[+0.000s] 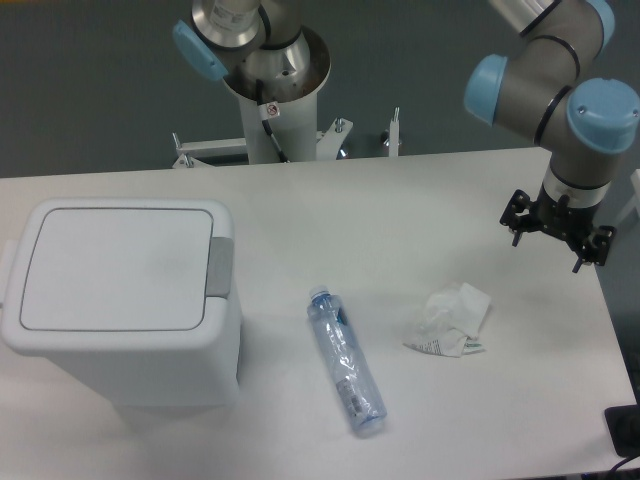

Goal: Open the trash can

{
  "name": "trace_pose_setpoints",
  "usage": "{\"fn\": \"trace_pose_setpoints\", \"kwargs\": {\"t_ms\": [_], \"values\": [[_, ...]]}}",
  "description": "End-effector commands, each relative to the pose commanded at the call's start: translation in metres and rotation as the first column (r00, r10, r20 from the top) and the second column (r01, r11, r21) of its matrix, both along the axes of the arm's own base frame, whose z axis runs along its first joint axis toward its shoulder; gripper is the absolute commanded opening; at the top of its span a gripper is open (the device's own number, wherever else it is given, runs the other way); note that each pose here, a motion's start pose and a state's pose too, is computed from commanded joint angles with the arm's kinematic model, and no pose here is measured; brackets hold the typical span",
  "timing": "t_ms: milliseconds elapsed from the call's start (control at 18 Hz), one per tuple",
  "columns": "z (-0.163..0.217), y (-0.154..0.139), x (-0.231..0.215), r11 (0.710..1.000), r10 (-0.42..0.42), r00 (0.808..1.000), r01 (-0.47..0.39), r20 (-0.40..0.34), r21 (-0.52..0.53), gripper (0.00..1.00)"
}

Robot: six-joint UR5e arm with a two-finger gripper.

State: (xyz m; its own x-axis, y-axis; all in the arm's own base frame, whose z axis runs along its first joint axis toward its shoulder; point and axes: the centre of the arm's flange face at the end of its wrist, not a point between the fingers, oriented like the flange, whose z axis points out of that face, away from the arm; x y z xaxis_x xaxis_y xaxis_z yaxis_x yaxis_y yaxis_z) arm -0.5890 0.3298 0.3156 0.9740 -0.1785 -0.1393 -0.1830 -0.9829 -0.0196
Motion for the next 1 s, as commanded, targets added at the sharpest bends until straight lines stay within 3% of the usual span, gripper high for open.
{"fn": "trace_pose_setpoints", "kwargs": {"t_ms": [444,1000], "values": [[-0.002,0.006,0.009,1.0,-0.003,1.0,0.003,0.01,0.0,1.0],[0.009,0.052,0.051,0.996,0.084,0.996,-0.085,0.022,0.039,1.0]]}}
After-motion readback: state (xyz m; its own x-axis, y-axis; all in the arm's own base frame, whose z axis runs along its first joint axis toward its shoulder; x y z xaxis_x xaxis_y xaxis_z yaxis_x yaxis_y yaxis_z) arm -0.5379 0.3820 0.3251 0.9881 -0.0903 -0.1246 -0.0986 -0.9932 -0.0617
